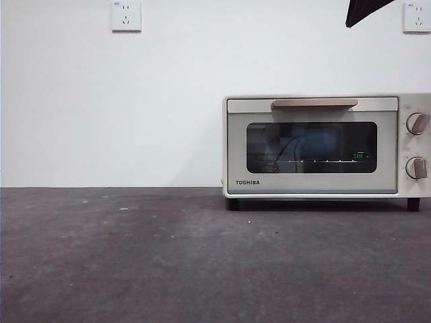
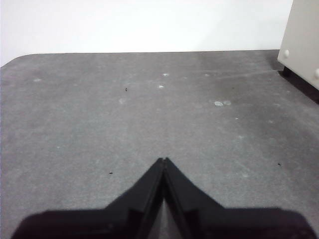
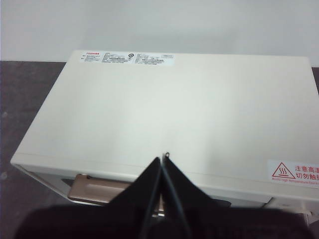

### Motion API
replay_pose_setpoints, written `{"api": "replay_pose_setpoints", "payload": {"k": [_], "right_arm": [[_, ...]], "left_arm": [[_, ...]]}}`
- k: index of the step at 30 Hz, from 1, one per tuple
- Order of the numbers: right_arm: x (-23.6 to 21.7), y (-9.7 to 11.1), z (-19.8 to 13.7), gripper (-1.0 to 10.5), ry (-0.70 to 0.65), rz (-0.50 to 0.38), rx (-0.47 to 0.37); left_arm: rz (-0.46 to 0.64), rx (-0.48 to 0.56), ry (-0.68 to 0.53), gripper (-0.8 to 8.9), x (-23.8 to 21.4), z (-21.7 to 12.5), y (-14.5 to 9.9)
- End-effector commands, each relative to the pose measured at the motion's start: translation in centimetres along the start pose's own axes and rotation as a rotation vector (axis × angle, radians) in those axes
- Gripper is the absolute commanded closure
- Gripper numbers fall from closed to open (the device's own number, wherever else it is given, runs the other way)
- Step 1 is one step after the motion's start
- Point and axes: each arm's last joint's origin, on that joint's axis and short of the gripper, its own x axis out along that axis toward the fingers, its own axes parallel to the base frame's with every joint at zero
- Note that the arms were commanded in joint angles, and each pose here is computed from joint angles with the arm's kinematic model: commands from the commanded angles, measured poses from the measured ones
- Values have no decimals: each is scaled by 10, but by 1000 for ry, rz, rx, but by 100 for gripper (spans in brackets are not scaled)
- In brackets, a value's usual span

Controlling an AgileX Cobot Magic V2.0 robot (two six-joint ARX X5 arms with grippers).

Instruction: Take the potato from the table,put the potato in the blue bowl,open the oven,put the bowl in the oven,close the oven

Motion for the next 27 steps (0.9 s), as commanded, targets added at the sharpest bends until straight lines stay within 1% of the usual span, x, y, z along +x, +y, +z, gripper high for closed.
{"api": "replay_pose_setpoints", "payload": {"k": [1,11,13,15,20,24,27], "right_arm": [[3,0,-1,946,1,-1,-5],[3,0,-1,946,-2,-2,-5],[1,-1,-1,946,5,-13,-4],[-13,-1,-1,946,2,-34,-3],[-67,1,0,946,-48,-28,-6],[-121,1,-4,946,-151,-43,-3],[-150,-2,-13,946,-253,-58,-8]], "left_arm": [[-6,-6,-3,818,1,-2,0],[-6,-6,-1,817,1,-2,0],[-6,-7,-1,817,1,-2,0],[-6,-7,-1,818,1,-2,0],[-6,-7,1,818,1,-2,0],[-6,-7,2,818,1,-2,0],[-5,-7,3,817,1,-3,0]]}}
